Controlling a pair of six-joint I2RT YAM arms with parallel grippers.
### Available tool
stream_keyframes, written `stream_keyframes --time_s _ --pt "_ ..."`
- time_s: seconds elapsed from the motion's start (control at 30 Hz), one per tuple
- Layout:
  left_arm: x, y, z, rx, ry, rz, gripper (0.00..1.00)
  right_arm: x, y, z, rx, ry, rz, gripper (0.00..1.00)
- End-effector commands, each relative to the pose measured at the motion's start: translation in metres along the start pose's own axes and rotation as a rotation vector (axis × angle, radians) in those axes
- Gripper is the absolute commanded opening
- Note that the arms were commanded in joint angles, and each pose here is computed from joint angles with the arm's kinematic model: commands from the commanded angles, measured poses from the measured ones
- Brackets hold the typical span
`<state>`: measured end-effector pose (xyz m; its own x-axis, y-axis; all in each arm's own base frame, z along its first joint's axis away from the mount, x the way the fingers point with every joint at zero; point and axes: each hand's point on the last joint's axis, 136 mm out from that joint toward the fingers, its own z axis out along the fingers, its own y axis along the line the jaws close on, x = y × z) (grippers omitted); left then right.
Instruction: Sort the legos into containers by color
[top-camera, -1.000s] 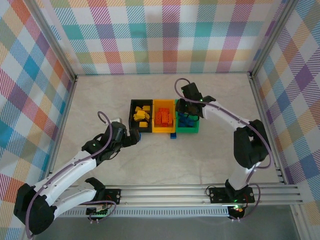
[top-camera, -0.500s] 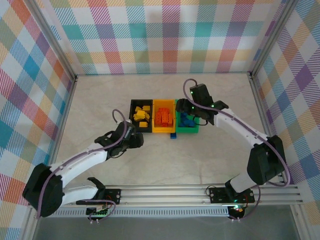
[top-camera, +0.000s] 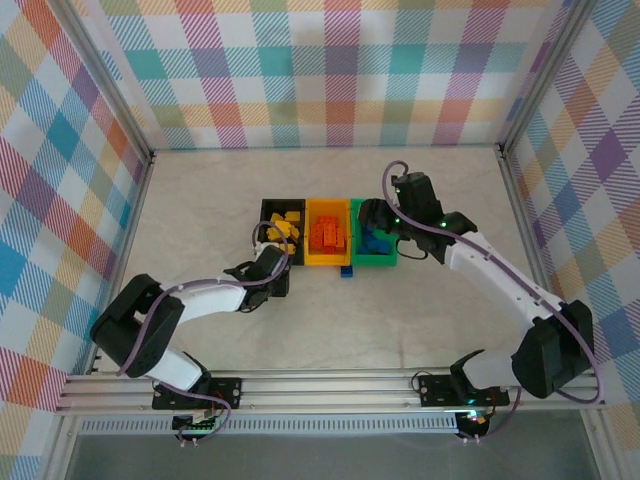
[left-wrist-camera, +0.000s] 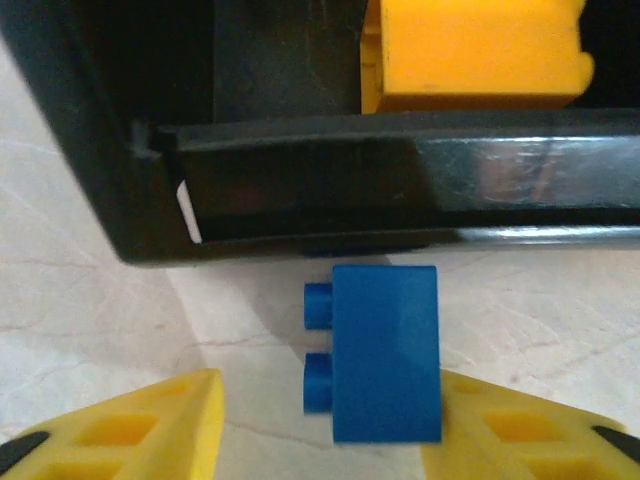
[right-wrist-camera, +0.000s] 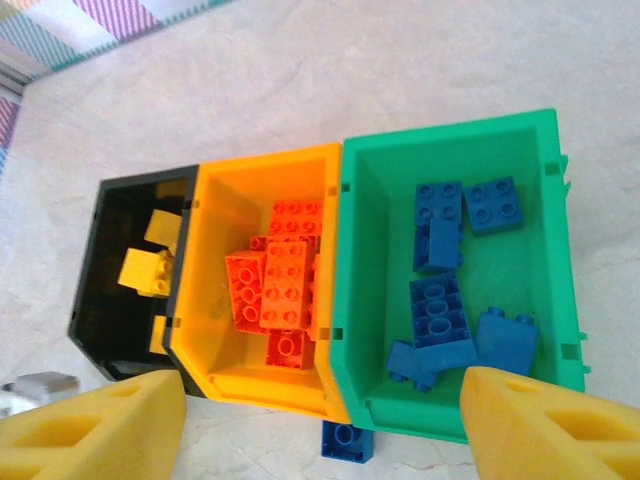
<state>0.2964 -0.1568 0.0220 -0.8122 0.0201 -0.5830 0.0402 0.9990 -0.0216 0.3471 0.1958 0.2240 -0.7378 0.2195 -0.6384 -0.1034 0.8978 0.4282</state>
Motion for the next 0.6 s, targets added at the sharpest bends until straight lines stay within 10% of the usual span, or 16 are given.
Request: stream_keyframes --time_s 0.0,0.57 --pt "-0.017 -0.007 0.005 -0.005 -0.063 -0.004 0.48 -0.002 0.004 -0.014 -0.02 -0.016 0.008 0.73" --pt "-0.007 -0.03 -0.033 0.075 -0.115 -0.017 0.17 0.061 -0.038 -0.006 0.055 0.083 0.077 0.73"
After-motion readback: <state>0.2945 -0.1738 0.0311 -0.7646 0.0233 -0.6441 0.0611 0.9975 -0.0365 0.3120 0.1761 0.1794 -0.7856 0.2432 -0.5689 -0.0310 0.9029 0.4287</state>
